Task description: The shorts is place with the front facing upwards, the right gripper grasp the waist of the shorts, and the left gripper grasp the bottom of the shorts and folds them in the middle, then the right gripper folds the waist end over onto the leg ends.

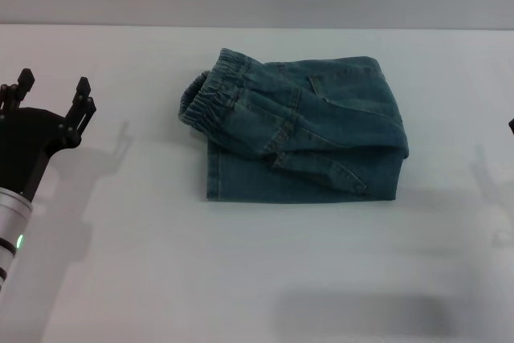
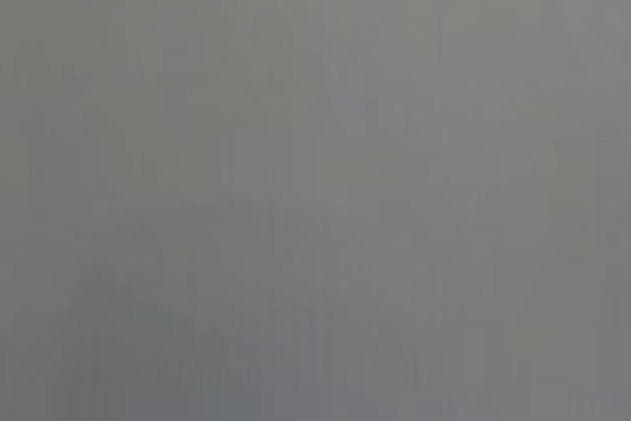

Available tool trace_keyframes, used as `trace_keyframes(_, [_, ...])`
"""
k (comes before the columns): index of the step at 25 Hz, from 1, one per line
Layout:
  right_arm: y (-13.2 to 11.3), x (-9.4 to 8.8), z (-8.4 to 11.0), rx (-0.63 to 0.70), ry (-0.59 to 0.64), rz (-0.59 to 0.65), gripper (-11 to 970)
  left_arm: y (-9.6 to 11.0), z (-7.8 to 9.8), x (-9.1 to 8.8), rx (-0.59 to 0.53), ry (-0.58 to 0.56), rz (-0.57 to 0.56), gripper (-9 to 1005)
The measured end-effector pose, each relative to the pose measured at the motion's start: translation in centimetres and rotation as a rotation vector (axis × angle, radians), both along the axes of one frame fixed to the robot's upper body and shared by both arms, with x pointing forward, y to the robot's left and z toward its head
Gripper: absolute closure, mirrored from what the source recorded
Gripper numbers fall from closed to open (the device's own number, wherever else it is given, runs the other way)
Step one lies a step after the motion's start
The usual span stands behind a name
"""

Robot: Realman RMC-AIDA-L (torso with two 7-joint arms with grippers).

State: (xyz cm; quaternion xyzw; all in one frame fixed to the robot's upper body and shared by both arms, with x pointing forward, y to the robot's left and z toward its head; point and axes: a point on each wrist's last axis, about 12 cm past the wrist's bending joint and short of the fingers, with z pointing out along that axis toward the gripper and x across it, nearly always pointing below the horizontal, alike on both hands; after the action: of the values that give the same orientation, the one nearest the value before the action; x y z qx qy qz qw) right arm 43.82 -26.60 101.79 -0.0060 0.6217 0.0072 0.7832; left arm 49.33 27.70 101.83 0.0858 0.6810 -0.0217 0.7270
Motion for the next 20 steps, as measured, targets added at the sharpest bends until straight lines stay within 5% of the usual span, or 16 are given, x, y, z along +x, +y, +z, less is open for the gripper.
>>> trace_keyframes(20, [0.1,-0.44,-0.1,0.001,0.001,0.006,151,0.19,-0.18,-0.15,0.002,0.008,0.008,212])
